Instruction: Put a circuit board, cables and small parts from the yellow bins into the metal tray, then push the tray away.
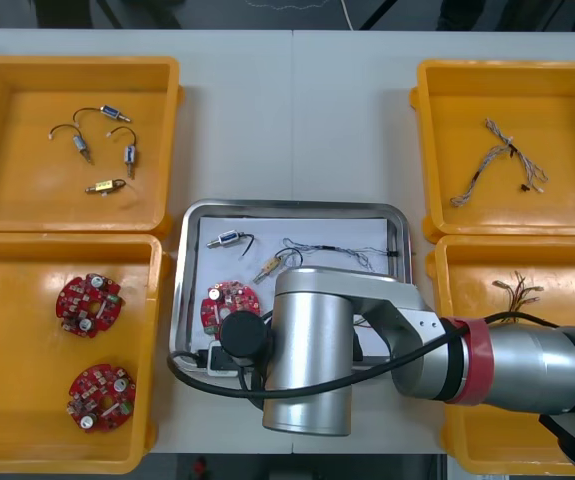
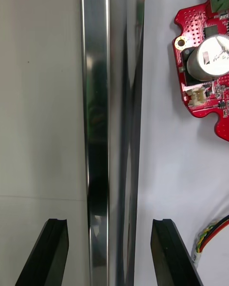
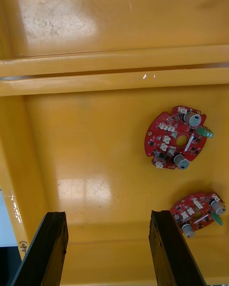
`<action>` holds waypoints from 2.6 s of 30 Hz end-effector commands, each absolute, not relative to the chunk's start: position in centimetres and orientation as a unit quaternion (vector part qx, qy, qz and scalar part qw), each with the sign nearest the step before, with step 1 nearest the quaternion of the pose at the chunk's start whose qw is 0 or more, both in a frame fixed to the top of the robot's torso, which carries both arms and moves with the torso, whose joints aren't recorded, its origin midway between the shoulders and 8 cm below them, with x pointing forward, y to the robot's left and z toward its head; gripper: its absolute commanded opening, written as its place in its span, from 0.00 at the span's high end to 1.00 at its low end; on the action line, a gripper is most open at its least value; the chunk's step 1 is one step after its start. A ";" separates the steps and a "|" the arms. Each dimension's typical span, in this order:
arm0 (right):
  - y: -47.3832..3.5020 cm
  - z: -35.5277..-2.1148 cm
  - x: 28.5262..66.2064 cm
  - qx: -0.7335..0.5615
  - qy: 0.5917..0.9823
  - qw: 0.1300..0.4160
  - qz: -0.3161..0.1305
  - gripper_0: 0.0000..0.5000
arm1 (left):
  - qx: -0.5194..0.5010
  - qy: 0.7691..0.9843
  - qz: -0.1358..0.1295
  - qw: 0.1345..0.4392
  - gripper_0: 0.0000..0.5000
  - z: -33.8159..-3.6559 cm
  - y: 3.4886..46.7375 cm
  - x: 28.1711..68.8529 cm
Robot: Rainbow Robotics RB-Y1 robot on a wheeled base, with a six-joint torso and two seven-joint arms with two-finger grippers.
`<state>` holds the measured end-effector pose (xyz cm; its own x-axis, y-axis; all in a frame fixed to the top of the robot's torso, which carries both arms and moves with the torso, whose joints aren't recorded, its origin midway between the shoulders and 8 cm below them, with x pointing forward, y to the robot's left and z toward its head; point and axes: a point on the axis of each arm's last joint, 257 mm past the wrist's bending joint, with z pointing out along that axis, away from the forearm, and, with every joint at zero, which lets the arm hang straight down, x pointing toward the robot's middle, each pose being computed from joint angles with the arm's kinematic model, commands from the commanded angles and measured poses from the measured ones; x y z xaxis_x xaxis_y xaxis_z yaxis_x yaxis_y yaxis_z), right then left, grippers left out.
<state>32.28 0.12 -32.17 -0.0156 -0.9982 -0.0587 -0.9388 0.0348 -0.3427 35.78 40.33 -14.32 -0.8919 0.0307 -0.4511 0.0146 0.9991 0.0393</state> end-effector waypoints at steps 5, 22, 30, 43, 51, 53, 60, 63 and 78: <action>1.8 -33.1 31.0 -0.698 0.693 0.151 -0.100 0.00 | 0.026 0.970 0.044 0.240 0.00 -12.9 41.6 35.3; 1.7 -32.7 32.3 -0.691 0.695 0.165 -0.113 1.00 | 0.026 0.970 0.044 0.240 0.00 -12.9 41.6 35.3; 0.5 -31.5 34.6 -0.685 0.693 0.176 -0.140 1.00 | 0.026 0.970 0.044 0.240 0.00 -12.9 41.6 35.3; -0.5 -28.3 39.0 -0.676 0.685 0.201 -0.186 1.00 | 0.026 0.970 0.044 0.240 0.00 -12.9 41.6 35.3; 0.3 -26.2 40.5 -0.676 0.680 0.208 -0.192 1.00 | 0.026 0.970 0.044 0.240 0.00 -12.9 41.6 35.3; 0.3 -25.9 40.7 -0.676 0.680 0.208 -0.194 1.00 | 0.026 0.970 0.044 0.240 0.00 -12.9 41.6 35.3; 0.6 -24.1 42.5 -0.675 0.677 0.208 -0.206 1.00 | 0.026 0.970 0.044 0.240 0.00 -12.9 41.6 35.3; 0.5 -23.7 43.2 -0.671 0.679 0.212 -0.212 1.00 | 0.026 0.970 0.044 0.240 0.00 -12.9 41.6 35.3; 1.4 -20.8 46.9 -0.657 0.683 0.222 -0.229 1.00 | 0.026 0.970 0.044 0.240 0.00 -12.9 41.6 35.3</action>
